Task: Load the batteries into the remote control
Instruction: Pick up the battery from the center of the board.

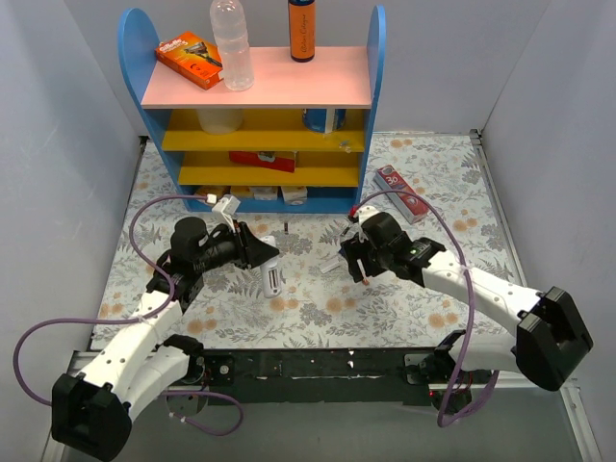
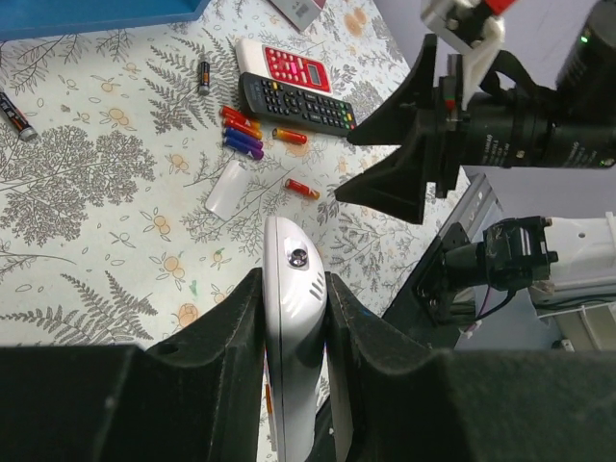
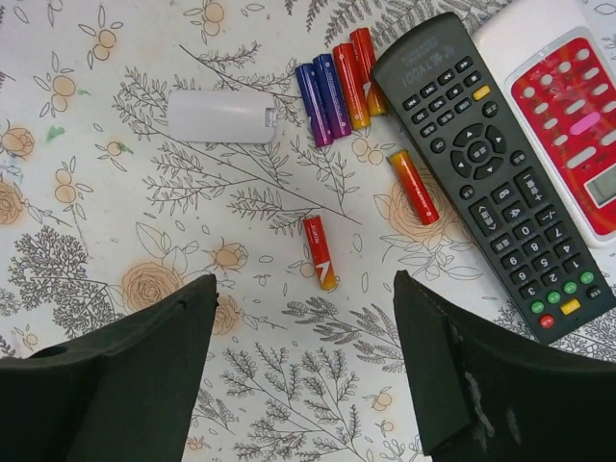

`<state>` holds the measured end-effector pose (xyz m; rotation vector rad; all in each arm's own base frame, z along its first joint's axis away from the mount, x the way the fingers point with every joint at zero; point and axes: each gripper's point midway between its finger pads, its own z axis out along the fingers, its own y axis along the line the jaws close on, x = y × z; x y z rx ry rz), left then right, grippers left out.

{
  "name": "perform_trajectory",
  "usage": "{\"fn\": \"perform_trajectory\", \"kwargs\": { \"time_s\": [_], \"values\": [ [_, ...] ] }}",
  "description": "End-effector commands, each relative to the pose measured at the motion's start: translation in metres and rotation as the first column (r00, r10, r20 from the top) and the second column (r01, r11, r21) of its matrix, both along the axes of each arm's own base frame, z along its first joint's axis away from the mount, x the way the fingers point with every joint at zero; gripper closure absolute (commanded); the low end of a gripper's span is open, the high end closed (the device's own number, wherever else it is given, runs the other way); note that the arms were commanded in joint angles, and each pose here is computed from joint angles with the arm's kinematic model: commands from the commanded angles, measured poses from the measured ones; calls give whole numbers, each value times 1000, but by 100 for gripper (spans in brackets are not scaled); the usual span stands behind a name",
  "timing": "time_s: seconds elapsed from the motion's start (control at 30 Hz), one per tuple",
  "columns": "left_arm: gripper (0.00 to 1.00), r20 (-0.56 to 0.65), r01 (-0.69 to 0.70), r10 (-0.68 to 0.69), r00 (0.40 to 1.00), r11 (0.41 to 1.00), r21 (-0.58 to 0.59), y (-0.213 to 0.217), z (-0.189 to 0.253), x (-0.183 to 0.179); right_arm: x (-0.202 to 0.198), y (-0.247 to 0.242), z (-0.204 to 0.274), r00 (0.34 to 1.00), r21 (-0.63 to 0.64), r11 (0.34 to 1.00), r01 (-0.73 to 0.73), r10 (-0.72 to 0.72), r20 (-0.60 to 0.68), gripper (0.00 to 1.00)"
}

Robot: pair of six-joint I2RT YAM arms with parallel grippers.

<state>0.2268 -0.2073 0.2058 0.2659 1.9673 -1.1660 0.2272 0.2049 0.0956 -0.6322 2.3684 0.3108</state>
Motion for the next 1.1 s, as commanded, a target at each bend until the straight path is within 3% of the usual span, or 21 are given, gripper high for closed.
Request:
{"fn": "perform_trajectory", "kwargs": {
  "time_s": [0.0,0.23,0.43,1.07],
  "values": [
    [100,114,49,-48,992,999,1,1,18,-8,-2,0,-9,994,-44,999,-26,21,-109,23],
    [100,99,-19,15,995,999,43,9,8,1,8,-2,-36,979,-152,986,-75,44,-198,52],
    [100,72,-67,62,995,996,63,13,2,9,18,9,-44,971,-172,978,-117,76,-226,66],
    [100,75,-74,69,995,995,66,13,2,7,13,9,-77,936,-246,951,-187,96,-339,68]
  ]
}}
